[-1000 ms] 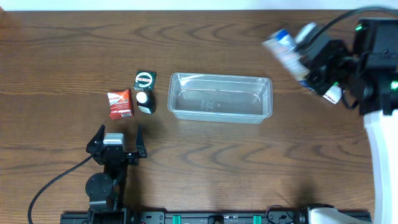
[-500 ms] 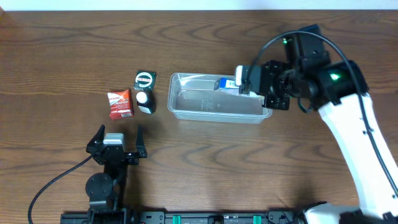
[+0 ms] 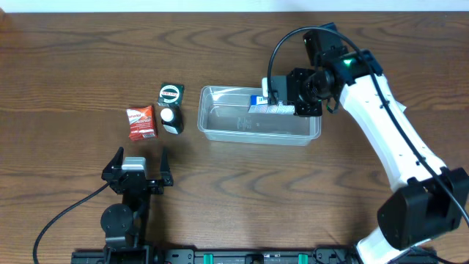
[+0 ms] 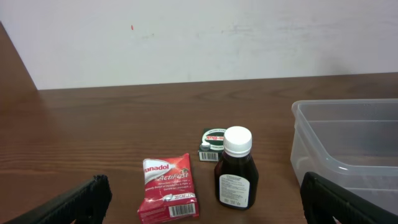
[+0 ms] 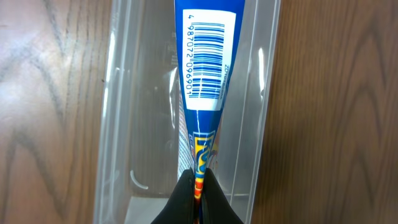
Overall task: Pack container
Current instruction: 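Lift the blue box and carry it over the clear container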
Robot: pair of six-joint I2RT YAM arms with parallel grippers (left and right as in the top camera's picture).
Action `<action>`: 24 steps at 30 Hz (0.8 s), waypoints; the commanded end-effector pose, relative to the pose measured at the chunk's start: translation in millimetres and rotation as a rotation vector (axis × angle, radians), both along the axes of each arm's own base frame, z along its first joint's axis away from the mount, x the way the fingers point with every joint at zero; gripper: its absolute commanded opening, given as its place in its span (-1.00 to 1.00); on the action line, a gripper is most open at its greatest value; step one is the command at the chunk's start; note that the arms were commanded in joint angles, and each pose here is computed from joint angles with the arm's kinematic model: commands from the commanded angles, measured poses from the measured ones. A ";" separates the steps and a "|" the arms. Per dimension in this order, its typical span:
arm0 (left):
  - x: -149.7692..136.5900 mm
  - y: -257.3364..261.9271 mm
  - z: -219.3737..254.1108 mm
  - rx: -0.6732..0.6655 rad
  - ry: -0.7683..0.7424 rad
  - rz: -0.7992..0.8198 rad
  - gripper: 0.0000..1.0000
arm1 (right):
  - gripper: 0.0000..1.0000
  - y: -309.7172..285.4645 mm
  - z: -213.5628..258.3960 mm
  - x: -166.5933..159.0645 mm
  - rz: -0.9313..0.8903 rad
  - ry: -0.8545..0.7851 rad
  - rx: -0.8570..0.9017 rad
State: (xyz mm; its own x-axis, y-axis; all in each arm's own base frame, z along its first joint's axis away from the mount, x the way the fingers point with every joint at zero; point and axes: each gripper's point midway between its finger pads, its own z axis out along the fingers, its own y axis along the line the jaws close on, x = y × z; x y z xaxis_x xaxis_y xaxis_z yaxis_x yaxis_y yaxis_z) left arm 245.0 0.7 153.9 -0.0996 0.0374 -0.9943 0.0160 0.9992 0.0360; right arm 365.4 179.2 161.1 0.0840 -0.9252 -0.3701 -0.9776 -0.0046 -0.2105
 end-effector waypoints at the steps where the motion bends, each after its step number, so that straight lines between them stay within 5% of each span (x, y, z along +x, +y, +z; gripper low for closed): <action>1: -0.8 -2.2 -15.0 -0.005 0.045 -0.014 0.96 | -0.98 7.8 -9.6 2.6 0.030 0.011 0.008; 24: -0.8 -2.2 -15.0 -0.005 0.045 -0.014 0.96 | -0.98 9.6 -61.2 11.5 0.026 0.108 -0.025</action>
